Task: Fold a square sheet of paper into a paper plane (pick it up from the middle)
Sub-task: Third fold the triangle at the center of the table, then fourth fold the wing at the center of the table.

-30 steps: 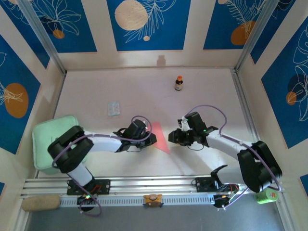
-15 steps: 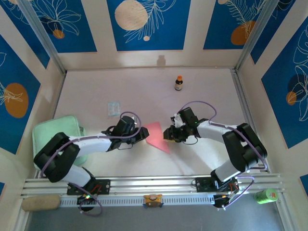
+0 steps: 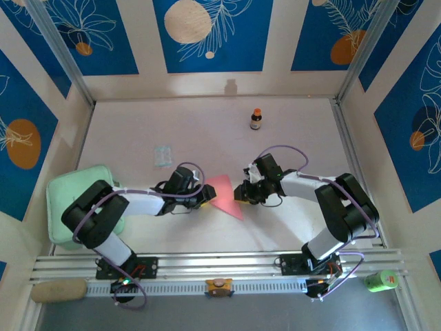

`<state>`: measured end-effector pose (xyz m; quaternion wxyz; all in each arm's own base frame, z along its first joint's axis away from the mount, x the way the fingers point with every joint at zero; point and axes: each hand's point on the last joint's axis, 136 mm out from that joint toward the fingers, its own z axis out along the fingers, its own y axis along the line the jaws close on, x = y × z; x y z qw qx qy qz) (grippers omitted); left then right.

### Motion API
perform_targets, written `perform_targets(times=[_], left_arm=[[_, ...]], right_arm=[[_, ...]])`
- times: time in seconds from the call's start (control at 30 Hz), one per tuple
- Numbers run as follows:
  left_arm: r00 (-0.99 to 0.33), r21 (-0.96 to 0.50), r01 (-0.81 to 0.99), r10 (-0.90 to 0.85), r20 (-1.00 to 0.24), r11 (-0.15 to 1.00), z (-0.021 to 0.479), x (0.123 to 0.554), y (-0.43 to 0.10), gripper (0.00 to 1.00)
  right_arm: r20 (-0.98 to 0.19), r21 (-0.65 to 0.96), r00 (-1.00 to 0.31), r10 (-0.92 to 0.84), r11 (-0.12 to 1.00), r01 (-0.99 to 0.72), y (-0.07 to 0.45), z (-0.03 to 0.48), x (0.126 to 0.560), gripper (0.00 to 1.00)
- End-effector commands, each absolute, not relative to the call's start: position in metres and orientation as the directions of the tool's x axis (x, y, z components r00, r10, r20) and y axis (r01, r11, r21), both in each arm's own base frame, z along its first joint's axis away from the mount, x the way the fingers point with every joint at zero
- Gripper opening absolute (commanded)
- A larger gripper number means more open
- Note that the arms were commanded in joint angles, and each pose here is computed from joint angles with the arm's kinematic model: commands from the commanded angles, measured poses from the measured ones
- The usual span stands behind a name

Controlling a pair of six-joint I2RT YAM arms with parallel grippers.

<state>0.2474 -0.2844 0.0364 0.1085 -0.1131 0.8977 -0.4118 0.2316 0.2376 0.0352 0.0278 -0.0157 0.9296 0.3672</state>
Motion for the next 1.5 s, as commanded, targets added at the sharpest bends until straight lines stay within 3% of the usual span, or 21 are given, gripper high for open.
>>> perform_targets(times=[0.0, 0.57, 0.83, 1.03, 1.23, 1.47], left_arm=[[-0.955, -0.785, -0.108, -0.283, -0.089, 0.61, 0.039, 0.251, -0.289, 0.42], [-0.956, -0.817, -0.063, -0.27, -0.116, 0.573, 0.055, 0.264, -0.3, 0.32], [-0.96, -0.836, -0.046, -0.255, -0.114, 0.547, 0.06, 0.269, -0.305, 0.19], [-0.966, -0.836, -0.026, -0.228, -0.119, 0.548, 0.061, 0.269, -0.307, 0.17], [-0.971, -0.858, -0.006, -0.207, -0.118, 0.514, 0.061, 0.272, -0.315, 0.12], [-0.974, -0.873, -0.018, -0.204, -0.094, 0.488, 0.059, 0.276, -0.322, 0.07]], right_arm=[[-0.052, 0.691, -0.999, -0.017, 0.721, -0.048, 0.239, 0.036, 0.23, 0.28], [-0.153, 0.659, -0.988, 0.03, 0.748, -0.079, 0.223, 0.052, 0.231, 0.34], [-0.383, 0.573, -0.923, 0.04, 0.794, -0.204, 0.21, 0.088, 0.237, 0.38], [-0.521, 0.509, -0.851, 0.064, 0.824, -0.249, 0.197, 0.121, 0.241, 0.44], [-0.564, 0.49, -0.812, 0.149, 0.852, -0.183, 0.181, 0.149, 0.249, 0.46], [-0.542, 0.545, -0.808, 0.231, 0.829, -0.128, 0.164, 0.14, 0.25, 0.48]])
